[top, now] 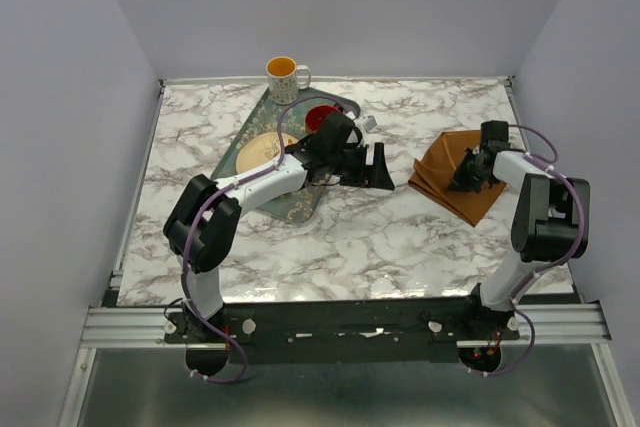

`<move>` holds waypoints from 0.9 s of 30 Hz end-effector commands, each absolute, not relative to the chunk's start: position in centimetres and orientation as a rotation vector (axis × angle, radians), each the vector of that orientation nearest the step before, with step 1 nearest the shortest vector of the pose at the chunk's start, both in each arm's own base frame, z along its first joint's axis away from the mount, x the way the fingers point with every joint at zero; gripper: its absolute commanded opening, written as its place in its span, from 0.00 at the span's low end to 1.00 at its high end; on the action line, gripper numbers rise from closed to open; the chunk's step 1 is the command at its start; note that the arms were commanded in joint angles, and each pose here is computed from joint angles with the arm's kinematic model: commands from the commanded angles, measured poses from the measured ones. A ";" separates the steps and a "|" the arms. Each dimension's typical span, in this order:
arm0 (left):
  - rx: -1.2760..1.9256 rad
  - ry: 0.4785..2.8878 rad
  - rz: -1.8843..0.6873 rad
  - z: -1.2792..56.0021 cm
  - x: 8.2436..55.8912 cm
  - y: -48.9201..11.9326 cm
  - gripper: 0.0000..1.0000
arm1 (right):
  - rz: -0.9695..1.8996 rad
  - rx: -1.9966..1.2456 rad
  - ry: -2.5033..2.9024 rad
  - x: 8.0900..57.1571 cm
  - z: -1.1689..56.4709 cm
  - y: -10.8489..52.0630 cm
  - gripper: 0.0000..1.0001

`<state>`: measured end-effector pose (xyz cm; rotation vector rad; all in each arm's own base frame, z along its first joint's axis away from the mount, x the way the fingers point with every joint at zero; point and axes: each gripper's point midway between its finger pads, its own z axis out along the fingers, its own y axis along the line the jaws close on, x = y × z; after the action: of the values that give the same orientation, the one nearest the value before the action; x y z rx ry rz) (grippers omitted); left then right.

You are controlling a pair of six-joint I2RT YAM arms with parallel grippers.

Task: Fold the napkin, place the utensils inside, and roll it up
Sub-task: Fold the napkin

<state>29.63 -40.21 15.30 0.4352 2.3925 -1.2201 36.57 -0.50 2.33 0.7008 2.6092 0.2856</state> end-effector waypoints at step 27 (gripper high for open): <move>0.441 2.348 -1.213 17.0 29.5 -38.9 0.89 | 0.429 0.593 2.766 31.8 2.1 8.5 0.02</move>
<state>29.33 -39.41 15.61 0.4285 2.3881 -1.2160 33.80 5.91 1.94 0.6313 2.7177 0.3800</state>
